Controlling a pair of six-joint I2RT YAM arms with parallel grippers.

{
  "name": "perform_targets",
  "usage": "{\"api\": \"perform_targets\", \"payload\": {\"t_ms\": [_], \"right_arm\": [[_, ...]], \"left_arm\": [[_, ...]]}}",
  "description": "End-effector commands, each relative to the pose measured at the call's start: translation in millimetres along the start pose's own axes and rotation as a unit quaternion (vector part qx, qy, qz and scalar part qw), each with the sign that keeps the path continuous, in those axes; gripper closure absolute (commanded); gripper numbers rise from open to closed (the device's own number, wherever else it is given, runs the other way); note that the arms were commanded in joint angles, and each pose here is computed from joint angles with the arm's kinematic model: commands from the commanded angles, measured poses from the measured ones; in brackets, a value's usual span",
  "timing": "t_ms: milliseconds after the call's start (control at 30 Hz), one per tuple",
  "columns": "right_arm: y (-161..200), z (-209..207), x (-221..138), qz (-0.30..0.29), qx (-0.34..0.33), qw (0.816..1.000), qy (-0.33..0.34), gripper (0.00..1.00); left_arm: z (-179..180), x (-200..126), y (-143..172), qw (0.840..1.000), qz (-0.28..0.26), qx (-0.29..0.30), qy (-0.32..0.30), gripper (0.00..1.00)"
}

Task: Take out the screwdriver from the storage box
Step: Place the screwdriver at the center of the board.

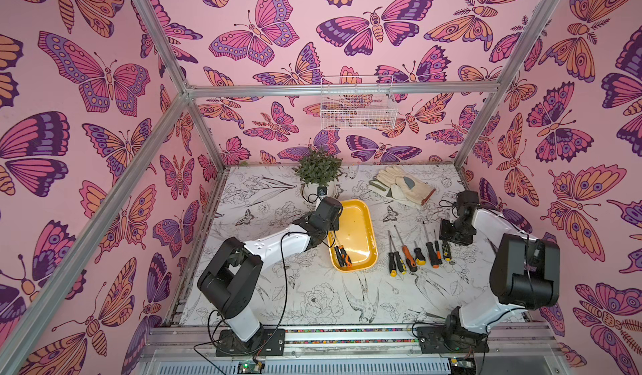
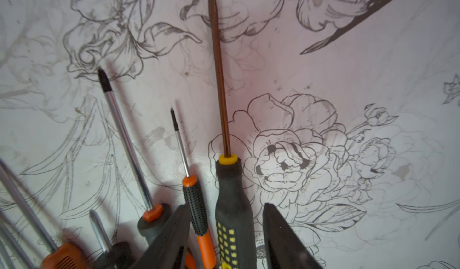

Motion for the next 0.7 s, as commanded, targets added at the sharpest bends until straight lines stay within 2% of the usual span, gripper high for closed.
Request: {"api": "perform_targets", "payload": {"t_ms": [0,433,667], "right_arm": [[-5.3,3.5,-14.0,-0.022,0.008,1.000,-0.007,0.48],[-29.9,77.8,-93.1,-0.121,-0.071,0.988,-0.059,0.45],[-20.1,120.4,-123.9,-0.154,-0.107,0.977,-0.099,0.40]], "left_arm": [[-1.8,-4.8,-6.1,1.000,-0.007,-0.006,0.010,1.00],[-1.9,-4.2,-7.1,1.000,-0.008,-0.006,0.009,1.00],[-1.8,-3.6,-6.8,1.000,-0.008,-0.005,0.008,1.00]]}}
Point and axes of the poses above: each gripper's point midway between its finger pads, its own x axis out along the fingers, its own z axis along the line the jaws close on, y = z × x, the point moved 1 cm from there along -x, back along the fingers, and after that the axes turned 14 degrees about -x, right-handed, at the moved point
